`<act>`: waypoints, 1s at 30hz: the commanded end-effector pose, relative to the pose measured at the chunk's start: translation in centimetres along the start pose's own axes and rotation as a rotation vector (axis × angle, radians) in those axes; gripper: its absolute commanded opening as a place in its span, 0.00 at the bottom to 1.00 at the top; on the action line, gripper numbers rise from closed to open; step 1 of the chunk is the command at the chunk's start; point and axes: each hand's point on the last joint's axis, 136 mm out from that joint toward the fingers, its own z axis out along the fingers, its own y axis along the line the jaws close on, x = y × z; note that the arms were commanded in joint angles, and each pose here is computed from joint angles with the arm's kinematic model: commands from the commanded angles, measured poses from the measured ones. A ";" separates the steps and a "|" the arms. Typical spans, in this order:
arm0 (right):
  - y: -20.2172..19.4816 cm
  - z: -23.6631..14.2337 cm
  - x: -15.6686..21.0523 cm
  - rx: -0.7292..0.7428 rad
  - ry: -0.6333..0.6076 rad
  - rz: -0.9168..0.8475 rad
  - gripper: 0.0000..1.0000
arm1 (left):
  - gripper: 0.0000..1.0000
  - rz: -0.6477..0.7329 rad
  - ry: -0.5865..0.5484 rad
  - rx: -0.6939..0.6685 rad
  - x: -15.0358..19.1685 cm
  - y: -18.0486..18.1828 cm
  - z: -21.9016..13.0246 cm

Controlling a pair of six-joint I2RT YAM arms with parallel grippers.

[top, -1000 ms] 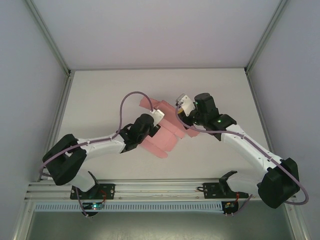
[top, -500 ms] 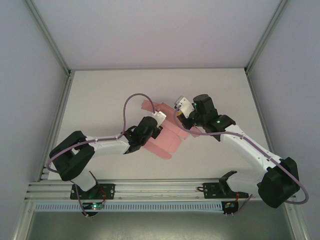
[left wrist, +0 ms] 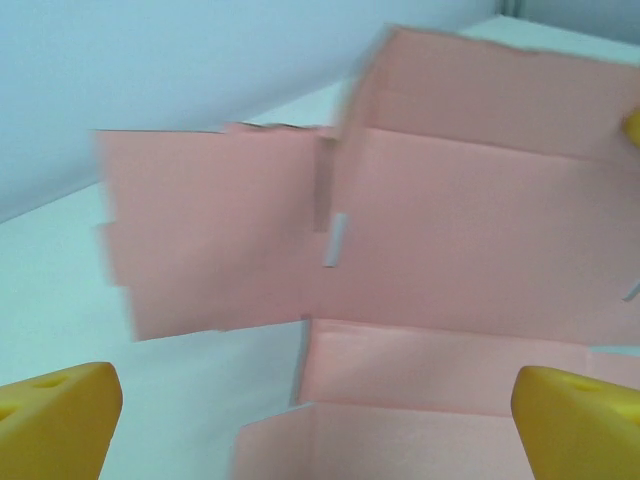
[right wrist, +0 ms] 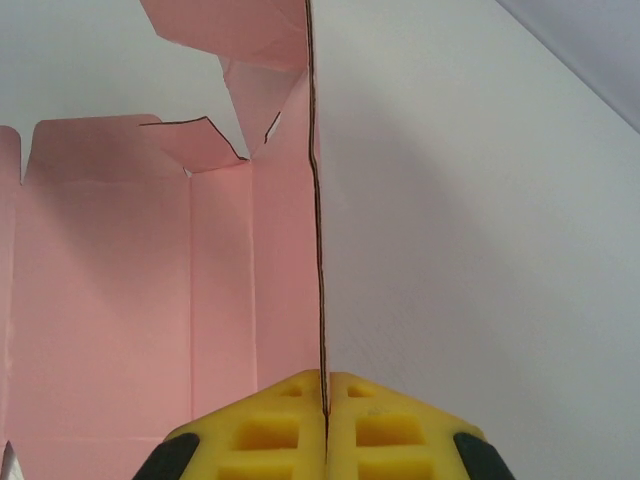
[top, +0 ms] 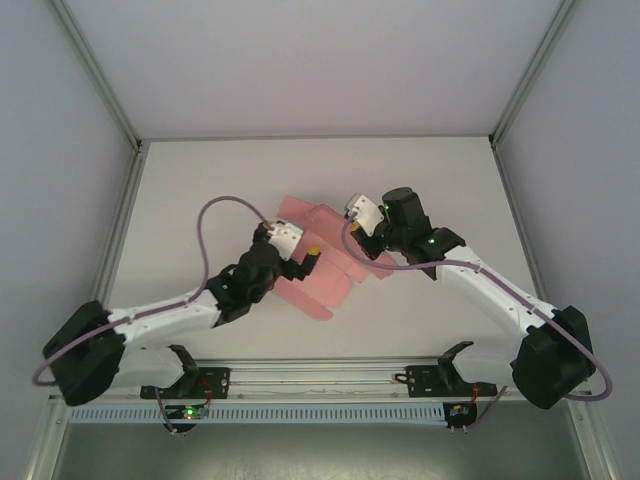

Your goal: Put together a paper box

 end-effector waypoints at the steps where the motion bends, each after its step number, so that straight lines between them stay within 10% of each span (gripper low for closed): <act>1: -0.3 -0.2 -2.3 0.018 -0.052 -0.051 0.00 | 1.00 -0.176 -0.018 -0.159 -0.2 5.2 -1.7; 12: -0.2 0.8 -2.4 0.033 -0.021 -0.122 0.00 | 1.00 -0.643 0.139 -0.453 4.0 16.5 -4.3; 30: 1.3 5.9 -1.0 0.175 0.057 -0.706 0.00 | 1.00 -0.682 0.253 -0.424 6.6 16.7 -1.9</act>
